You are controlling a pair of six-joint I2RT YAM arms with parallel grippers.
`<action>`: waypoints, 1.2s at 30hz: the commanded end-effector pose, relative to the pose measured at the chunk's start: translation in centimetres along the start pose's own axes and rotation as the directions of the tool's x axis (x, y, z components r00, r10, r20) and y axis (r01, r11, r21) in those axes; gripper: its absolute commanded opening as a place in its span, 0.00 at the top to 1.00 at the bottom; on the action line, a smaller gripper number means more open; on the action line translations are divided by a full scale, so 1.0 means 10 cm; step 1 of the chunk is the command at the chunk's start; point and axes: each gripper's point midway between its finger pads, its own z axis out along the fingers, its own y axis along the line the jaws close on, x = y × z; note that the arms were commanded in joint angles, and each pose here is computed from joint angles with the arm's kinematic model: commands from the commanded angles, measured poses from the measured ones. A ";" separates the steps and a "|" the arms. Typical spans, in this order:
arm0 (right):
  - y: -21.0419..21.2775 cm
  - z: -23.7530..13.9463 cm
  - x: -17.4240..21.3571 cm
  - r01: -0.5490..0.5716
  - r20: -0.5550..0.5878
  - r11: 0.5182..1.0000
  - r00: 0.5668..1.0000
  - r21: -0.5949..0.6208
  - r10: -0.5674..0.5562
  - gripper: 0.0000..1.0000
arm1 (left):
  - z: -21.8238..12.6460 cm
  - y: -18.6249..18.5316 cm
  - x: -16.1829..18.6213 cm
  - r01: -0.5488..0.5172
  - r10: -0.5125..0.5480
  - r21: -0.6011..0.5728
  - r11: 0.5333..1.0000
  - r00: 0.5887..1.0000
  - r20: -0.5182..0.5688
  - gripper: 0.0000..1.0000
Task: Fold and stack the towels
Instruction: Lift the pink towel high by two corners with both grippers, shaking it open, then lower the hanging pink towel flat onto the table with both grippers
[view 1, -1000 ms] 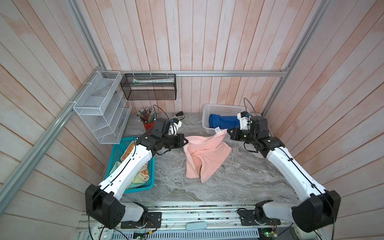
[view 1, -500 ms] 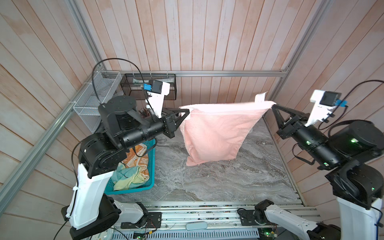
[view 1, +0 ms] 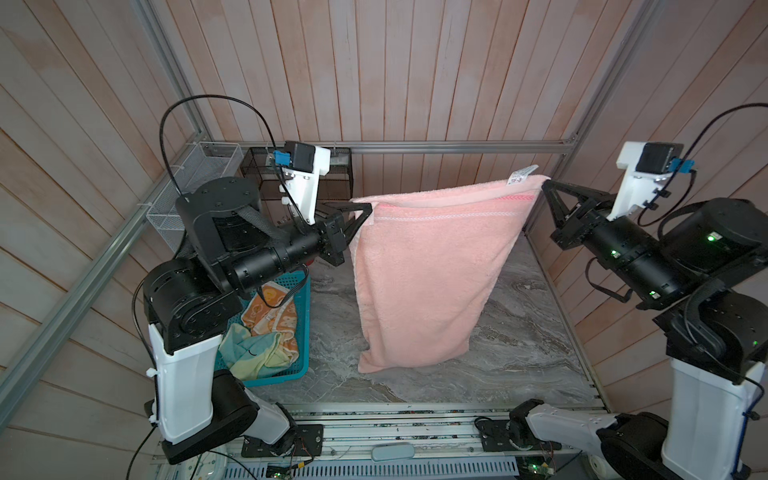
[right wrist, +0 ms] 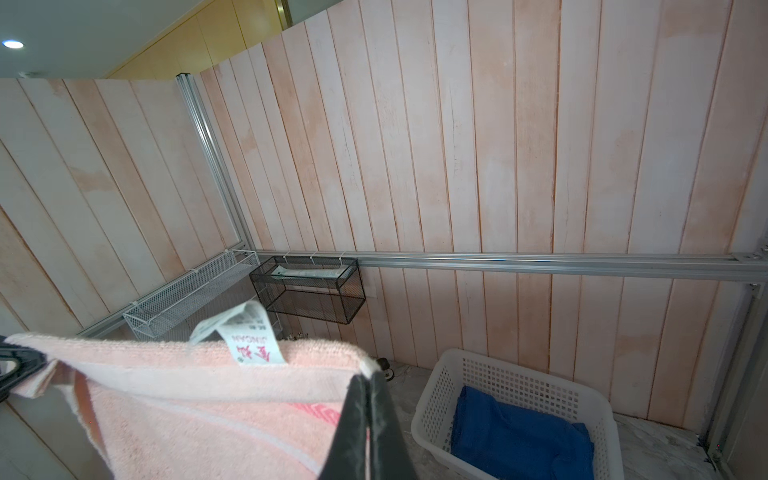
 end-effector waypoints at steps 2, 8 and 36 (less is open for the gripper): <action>0.13 -0.19 -0.31 0.027 0.101 0.998 0.995 -0.060 -0.020 1.00 | -0.16 -0.25 -0.37 -0.091 0.073 0.110 0.990 0.984 0.164 1.00; 0.25 -0.64 -0.59 0.041 0.210 0.993 0.978 -0.109 -0.017 1.00 | -0.44 -0.59 -0.52 -0.152 0.070 0.279 0.948 0.956 0.285 1.00; -0.30 0.32 -0.05 0.131 0.051 0.977 0.989 0.166 -0.141 1.00 | 0.27 0.81 -0.11 0.007 0.023 -0.278 0.961 0.994 0.103 1.00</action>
